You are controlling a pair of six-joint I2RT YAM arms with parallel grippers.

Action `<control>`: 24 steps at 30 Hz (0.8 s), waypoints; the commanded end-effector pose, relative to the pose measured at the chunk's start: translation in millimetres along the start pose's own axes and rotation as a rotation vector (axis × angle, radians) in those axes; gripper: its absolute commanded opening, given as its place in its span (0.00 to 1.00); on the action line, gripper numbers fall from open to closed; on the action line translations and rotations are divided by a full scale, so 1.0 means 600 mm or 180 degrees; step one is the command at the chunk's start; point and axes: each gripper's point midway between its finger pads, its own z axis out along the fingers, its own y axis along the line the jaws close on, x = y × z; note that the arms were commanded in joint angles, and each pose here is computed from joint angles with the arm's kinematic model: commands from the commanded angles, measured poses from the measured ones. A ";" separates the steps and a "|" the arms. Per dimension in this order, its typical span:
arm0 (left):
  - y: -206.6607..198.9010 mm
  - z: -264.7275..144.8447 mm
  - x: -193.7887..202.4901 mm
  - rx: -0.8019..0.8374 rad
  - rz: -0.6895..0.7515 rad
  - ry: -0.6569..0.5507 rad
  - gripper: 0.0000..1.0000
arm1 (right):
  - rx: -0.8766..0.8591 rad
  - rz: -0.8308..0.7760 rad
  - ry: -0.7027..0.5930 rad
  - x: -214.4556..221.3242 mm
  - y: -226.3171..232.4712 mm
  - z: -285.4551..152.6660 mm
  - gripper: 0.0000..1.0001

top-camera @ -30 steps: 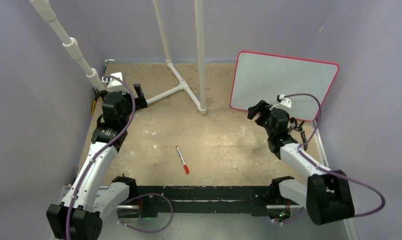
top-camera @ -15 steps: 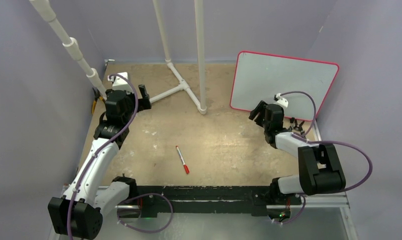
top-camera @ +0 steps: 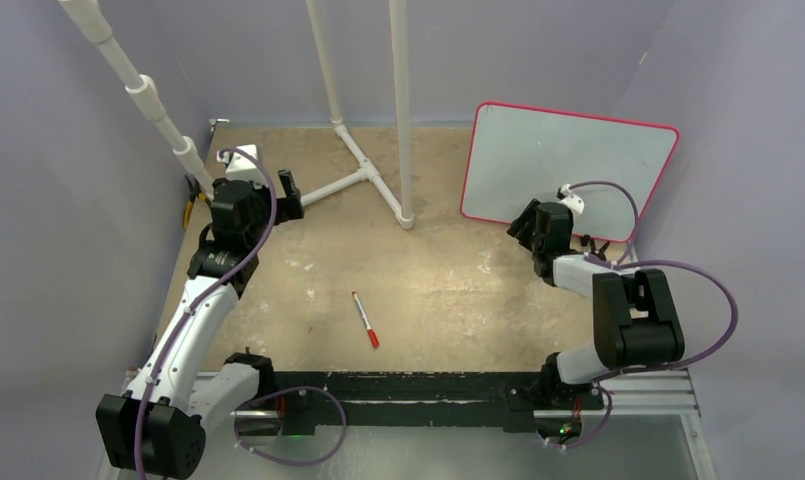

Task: Write a sentence on the whiteboard
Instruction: Move the whiteboard stand to the center of the board.

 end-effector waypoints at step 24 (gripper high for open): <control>-0.015 0.004 -0.020 0.0114 -0.0100 -0.0053 0.96 | -0.0548 -0.0227 0.0116 0.002 0.077 0.040 0.45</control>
